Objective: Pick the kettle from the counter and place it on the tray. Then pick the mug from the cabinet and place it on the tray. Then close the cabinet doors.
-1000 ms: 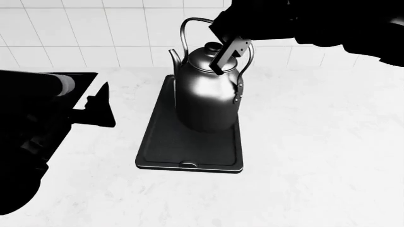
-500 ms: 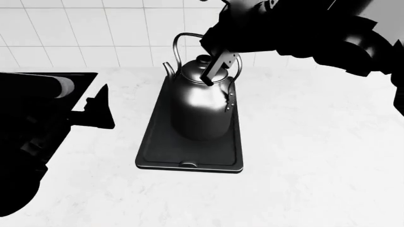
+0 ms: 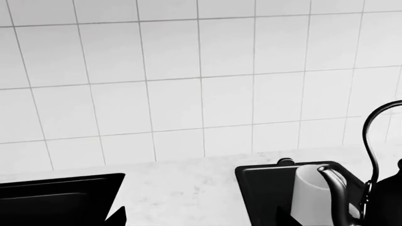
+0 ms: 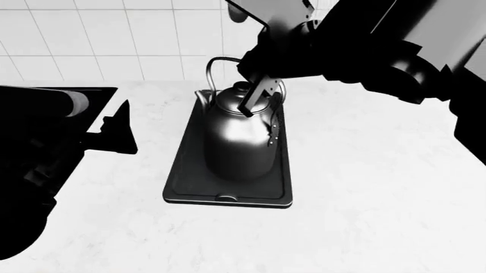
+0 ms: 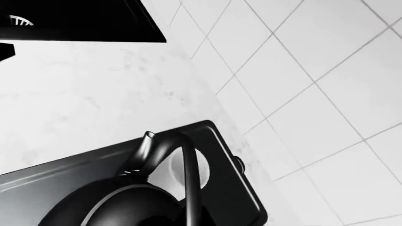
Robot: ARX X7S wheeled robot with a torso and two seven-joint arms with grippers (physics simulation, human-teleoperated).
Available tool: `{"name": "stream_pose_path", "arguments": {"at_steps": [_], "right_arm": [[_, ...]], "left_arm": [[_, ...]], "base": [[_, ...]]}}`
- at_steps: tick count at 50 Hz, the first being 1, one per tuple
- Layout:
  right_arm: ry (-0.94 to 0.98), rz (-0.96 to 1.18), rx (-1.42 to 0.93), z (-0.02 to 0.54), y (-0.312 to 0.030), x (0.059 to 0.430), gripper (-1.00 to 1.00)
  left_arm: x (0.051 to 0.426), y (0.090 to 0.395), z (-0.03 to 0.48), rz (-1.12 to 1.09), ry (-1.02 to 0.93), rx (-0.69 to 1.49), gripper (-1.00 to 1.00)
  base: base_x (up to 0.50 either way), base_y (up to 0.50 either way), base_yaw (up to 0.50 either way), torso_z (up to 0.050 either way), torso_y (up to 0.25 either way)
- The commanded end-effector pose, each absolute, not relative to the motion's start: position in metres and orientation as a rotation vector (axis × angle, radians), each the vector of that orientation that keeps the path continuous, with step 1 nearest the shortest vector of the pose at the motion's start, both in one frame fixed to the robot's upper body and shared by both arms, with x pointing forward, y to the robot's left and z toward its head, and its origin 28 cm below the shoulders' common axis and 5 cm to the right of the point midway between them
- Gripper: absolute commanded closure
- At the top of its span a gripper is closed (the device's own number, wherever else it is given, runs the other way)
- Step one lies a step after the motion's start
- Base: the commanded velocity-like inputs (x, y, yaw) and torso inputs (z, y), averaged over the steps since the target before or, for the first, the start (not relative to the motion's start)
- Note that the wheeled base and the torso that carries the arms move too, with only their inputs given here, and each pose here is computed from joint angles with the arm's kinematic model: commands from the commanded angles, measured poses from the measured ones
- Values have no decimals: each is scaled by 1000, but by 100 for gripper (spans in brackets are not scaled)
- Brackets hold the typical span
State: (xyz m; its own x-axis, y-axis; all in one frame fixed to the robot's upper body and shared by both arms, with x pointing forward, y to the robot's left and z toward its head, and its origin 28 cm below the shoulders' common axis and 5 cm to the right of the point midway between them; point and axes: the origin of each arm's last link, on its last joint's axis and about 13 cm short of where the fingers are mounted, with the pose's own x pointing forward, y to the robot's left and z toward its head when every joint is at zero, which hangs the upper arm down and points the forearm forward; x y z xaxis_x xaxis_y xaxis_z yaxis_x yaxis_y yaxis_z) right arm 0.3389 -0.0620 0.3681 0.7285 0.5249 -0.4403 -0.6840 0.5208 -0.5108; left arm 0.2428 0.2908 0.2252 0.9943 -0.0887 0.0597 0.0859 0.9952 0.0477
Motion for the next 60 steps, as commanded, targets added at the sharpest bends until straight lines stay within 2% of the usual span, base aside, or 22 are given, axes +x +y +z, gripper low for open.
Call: {"name": "stream_pose_path", "arguments": {"at_steps": [1,60], "right_arm": [[231,720,-729,367,-61,342,100],[281,730,-712,344,-64,354,100]], "left_arm": [[243,291,224,-86,-60,44,-100],[246,290,221,-84,-52,49,-100]], "base": [[0,0,0,0,0],[0,0,0,0,1]]}}
